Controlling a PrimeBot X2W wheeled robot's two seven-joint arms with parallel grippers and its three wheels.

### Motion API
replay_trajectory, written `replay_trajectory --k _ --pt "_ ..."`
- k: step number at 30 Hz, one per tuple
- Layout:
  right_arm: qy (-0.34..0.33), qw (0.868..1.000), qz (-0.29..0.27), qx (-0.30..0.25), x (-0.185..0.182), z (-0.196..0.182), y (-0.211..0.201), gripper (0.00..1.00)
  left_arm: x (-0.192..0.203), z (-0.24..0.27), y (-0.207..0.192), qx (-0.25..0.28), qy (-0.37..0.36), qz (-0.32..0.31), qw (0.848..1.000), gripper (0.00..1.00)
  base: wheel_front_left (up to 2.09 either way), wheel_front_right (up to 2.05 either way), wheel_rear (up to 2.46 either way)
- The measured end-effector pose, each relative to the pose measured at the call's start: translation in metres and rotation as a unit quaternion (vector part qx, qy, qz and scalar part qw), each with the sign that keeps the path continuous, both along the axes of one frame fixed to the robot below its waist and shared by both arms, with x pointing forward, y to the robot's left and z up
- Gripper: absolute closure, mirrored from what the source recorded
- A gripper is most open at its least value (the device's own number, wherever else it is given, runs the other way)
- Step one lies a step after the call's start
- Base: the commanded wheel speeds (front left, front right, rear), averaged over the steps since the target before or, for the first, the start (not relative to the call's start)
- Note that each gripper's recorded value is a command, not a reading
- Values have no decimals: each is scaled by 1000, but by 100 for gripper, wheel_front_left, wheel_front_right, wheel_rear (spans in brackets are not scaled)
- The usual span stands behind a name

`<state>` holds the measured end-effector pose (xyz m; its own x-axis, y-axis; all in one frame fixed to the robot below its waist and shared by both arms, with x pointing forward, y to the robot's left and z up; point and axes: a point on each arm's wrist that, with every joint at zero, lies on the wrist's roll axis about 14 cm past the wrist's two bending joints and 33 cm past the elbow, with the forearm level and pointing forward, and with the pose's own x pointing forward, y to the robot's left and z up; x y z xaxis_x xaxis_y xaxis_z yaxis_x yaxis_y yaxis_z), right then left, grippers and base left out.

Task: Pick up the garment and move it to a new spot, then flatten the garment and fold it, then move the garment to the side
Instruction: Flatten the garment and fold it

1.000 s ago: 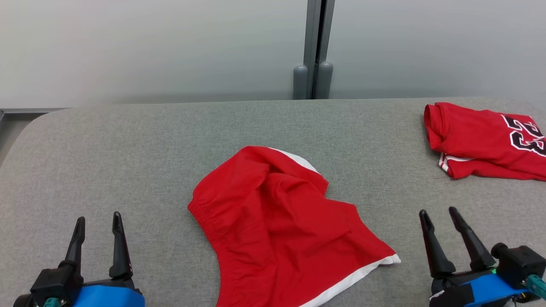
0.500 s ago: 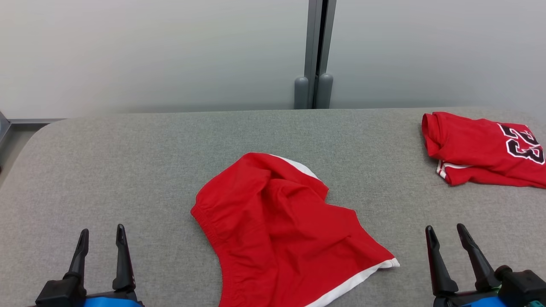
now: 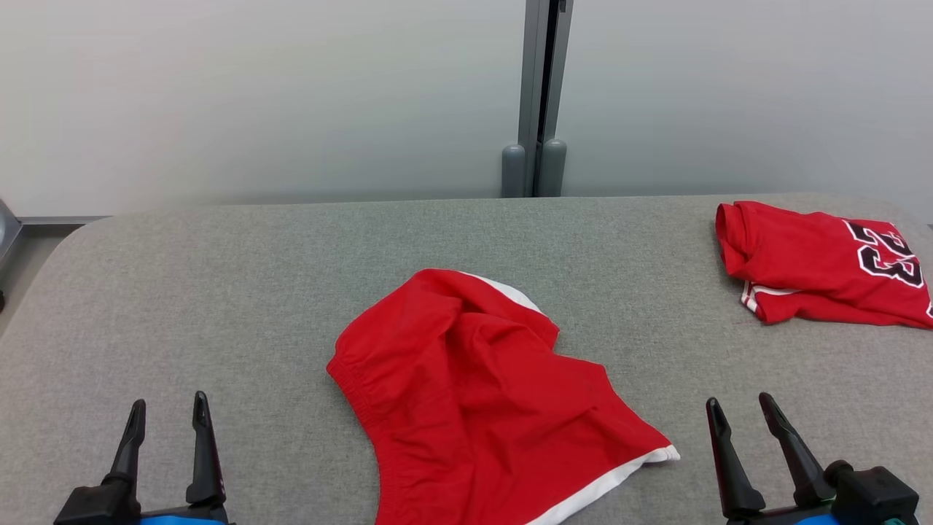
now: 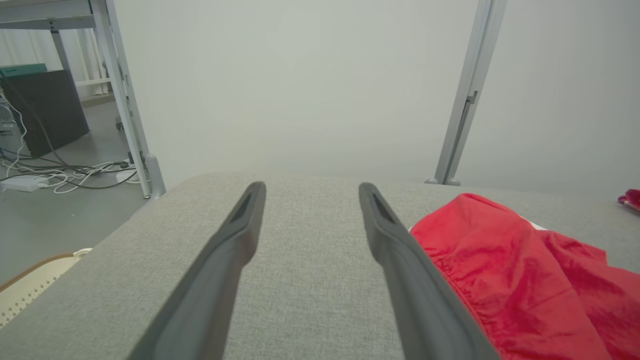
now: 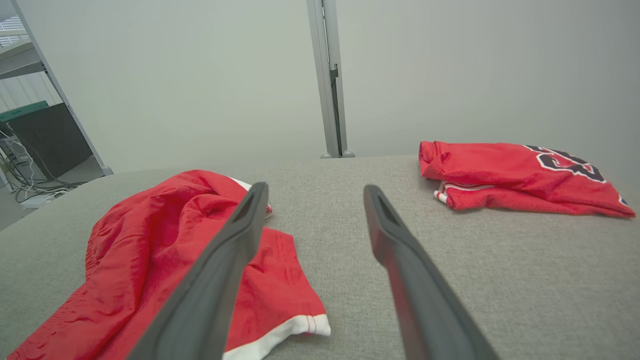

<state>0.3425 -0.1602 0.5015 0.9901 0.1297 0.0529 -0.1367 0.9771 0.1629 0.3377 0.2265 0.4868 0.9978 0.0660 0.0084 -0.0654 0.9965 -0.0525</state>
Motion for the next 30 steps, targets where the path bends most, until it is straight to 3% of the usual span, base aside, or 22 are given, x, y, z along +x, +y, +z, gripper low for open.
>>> replay_trajectory --k 8,15,23,30 --pt "7 1000 4 -1 -1 -2 2 0 1 0 -6 -2 3 -11 1000 0 0 0 0" --pt "56 998 8 -16 8 -24 -1 0 -1 -24 -57 -7 49 -96 994 0 0 0 0" --pt "115 992 27 -35 20 -60 4 0 -20 -67 -118 -8 130 -202 971 0 0 0 0" --pt "167 985 40 -34 20 -95 11 0 -46 -102 -142 -8 198 -252 947 0 0 0 0"
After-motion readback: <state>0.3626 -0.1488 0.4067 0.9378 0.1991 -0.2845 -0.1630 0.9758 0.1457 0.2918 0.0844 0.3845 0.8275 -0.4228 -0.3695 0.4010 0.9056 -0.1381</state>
